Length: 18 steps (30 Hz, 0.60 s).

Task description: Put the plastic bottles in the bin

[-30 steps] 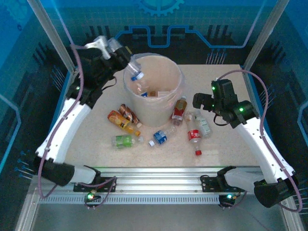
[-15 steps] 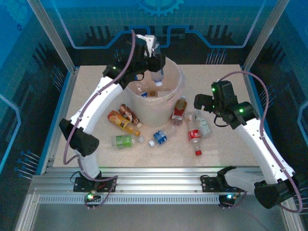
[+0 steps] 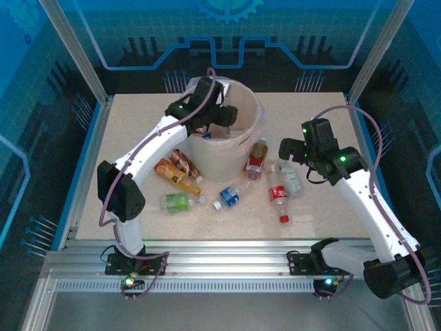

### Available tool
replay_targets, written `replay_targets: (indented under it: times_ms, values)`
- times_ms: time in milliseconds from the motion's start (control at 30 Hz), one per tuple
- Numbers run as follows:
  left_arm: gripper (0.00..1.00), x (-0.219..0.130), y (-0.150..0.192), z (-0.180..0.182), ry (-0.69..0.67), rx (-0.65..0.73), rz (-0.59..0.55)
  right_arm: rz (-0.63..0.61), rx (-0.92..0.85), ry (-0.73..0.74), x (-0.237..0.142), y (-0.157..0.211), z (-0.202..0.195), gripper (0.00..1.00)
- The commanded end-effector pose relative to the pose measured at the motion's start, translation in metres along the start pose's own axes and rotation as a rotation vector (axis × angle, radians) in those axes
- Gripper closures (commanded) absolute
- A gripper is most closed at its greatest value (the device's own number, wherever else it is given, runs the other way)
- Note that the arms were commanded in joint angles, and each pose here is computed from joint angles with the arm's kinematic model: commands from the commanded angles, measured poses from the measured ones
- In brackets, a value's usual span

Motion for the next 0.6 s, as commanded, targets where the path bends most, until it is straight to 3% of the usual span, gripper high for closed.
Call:
replay_targets:
  times_ms: [0, 167, 333, 567]
  values:
    - [0.34, -0.013, -0.011, -0.007, 0.030, -0.014, -0.074, -0.002, 0.029, 0.017, 0.002, 0.000, -0.006, 0.00]
    - [0.25, -0.007, 0.002, -0.006, 0.025, -0.020, -0.047, 0.003, 0.030, 0.020, 0.004, 0.002, -0.007, 0.00]
    - [0.01, -0.008, 0.003, -0.007, 0.034, -0.026, -0.035, 0.010, 0.032, 0.025, 0.006, 0.003, -0.008, 0.00]
    - [0.01, -0.047, -0.035, -0.020, 0.072, -0.035, -0.130, 0.057, 0.033, 0.030, 0.014, 0.010, -0.009, 0.00]
Point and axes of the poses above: each hand's point on the last joint's axis, 136 mm out from that joint toward the fingers, its own x axis out along the fingers, its own z axis along the line the jaws close on, y = z × x, the point moved 1 cm from there along -x, back along the fingers, and after that the axes turned 8 degrees about -x, right-handed, at the moved point
